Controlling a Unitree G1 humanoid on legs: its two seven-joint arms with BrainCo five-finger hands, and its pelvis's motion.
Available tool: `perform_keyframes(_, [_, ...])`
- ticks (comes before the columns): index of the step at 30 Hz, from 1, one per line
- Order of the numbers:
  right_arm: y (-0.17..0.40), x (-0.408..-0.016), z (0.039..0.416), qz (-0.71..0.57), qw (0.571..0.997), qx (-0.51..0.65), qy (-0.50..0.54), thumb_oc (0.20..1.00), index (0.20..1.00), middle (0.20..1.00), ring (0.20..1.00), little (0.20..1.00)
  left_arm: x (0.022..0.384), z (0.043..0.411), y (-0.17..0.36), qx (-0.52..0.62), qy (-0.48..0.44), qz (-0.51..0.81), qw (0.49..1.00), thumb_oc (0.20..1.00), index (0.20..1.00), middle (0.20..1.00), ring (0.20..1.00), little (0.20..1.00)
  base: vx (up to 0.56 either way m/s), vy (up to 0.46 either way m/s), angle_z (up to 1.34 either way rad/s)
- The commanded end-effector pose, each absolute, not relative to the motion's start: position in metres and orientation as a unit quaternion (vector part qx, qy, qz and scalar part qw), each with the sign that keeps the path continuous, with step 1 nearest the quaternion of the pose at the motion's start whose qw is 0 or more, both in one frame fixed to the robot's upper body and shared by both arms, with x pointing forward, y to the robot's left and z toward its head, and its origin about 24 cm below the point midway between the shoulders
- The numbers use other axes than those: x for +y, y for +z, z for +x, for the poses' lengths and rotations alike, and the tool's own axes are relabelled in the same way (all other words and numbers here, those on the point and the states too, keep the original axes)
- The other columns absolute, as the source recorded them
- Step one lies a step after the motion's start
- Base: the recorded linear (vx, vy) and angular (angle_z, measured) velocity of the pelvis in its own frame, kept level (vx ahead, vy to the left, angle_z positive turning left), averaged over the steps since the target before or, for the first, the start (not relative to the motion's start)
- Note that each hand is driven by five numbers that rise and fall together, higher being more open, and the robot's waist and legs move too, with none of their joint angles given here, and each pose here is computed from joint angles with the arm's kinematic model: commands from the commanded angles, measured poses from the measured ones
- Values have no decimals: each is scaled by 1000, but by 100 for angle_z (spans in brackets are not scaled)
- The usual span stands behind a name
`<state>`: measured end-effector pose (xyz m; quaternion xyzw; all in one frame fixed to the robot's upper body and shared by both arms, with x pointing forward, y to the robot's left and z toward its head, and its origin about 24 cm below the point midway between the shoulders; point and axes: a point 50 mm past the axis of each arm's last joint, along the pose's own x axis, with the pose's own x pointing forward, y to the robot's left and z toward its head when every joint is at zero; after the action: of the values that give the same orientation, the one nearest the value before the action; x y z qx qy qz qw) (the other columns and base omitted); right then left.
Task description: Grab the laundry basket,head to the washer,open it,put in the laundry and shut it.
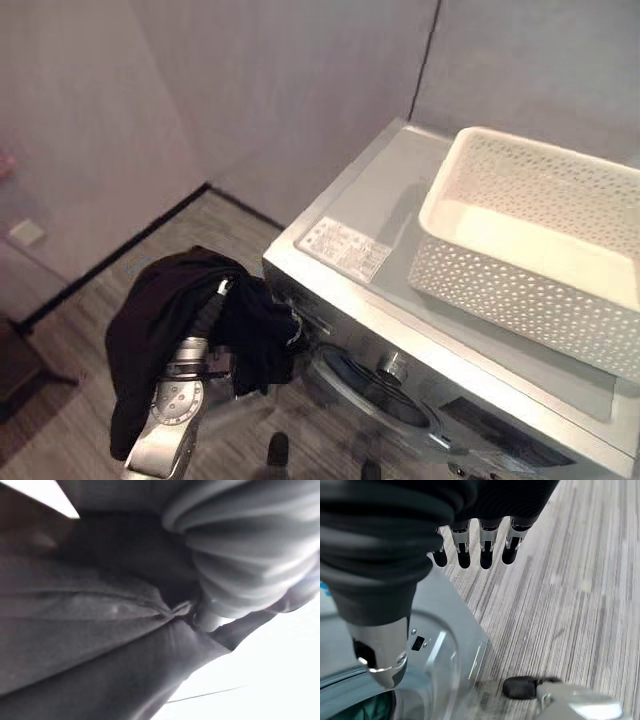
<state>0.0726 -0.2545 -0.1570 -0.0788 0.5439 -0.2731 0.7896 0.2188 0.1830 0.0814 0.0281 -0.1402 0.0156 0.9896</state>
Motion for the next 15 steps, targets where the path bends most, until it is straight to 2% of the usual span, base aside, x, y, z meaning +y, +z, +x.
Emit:
perform_keyframes(1, [-144, -265, 110, -105, 825, 487, -268, 1000, 1000, 1000, 1000, 1000, 175, 239, 106, -204, -16, 26, 979, 200, 200, 200, 200, 200, -306, -131, 54])
perform_keyframes(7, [-138, -271, 114, -101, 835, 463, -281, 1000, 1000, 1000, 1000, 1000, 152, 247, 70, -130, -88, 64, 986, 200, 200, 200, 200, 200, -172, -92, 42])
perform_keyframes(15, [-140, -273, 108, -86, 824, 471, -302, 1000, 1000, 1000, 1000, 1000, 137, 243, 43, -74, -127, 64, 987, 200, 200, 200, 200, 200, -129, 128, 66])
